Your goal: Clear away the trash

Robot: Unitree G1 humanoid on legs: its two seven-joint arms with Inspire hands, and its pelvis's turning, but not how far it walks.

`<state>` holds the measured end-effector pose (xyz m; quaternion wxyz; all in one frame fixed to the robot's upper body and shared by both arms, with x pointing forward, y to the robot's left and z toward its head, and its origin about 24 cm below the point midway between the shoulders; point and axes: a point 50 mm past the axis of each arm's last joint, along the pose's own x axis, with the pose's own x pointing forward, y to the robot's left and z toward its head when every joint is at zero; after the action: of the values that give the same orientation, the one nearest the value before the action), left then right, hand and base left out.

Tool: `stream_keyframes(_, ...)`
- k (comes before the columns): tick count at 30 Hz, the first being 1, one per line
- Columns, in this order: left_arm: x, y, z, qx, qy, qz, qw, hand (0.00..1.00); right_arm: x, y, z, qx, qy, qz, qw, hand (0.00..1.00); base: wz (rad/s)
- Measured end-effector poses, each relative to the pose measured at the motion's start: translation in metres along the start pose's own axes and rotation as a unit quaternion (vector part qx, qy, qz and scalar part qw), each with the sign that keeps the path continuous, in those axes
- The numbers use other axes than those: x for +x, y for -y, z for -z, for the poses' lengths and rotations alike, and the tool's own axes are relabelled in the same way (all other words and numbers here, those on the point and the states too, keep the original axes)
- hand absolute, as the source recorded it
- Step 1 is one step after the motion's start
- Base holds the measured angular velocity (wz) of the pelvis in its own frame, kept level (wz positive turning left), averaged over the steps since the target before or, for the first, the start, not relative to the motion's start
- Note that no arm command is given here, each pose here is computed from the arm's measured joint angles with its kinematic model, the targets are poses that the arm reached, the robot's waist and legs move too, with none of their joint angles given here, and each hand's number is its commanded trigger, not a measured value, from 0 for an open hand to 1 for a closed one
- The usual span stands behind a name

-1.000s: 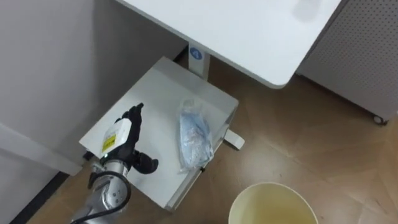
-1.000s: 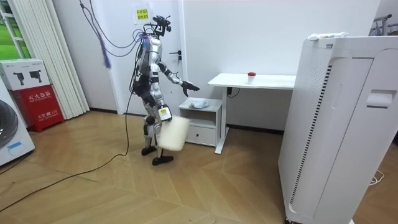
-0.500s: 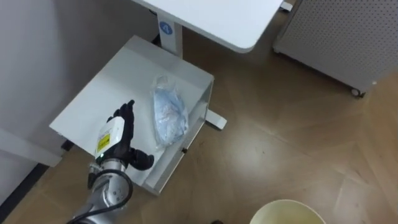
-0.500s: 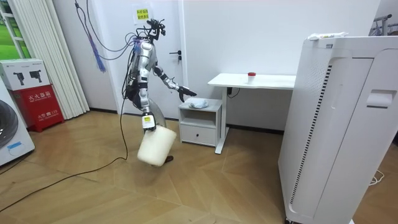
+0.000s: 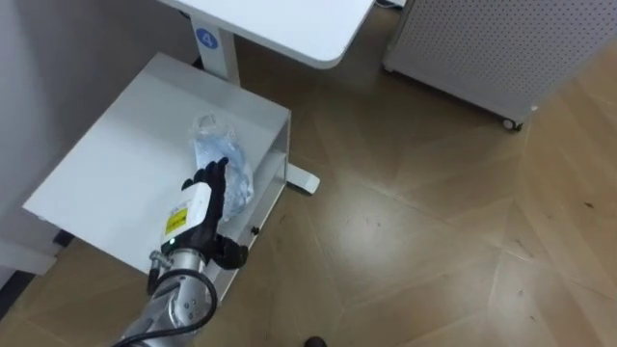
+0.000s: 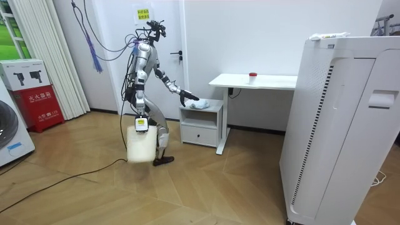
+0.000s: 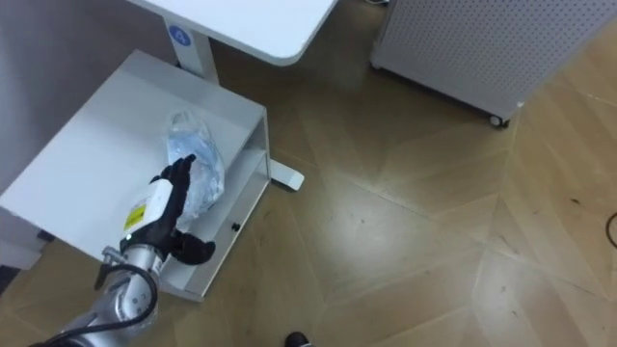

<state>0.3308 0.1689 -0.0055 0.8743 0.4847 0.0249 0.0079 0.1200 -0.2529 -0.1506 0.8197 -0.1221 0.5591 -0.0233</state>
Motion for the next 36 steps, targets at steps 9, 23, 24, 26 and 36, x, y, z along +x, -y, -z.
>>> stream_keyframes(9,-0.001,0.004,-0.002,0.023,0.008,0.011,1.000,0.00,0.000,-0.003,-0.002,-0.013,0.001,-0.014,1.000,1.00,0.00)
stream_keyframes(23,0.005,-0.006,0.005,0.080,-0.004,0.010,0.997,1.00,0.001,-0.007,-0.003,-0.011,-0.020,-0.035,0.999,1.00,0.00)
stream_keyframes(24,0.007,-0.010,0.007,0.087,-0.010,0.007,0.996,1.00,0.001,-0.007,-0.004,-0.011,-0.018,-0.037,0.999,1.00,0.00)
stream_keyframes(26,0.007,-0.012,0.013,0.110,-0.017,0.011,0.994,1.00,0.001,-0.007,-0.004,-0.011,-0.019,-0.038,0.999,1.00,0.00)
stream_keyframes(36,0.001,-0.011,0.030,0.209,-0.018,0.043,0.977,1.00,0.002,-0.008,-0.025,-0.012,0.007,-0.016,1.000,1.00,-0.01)
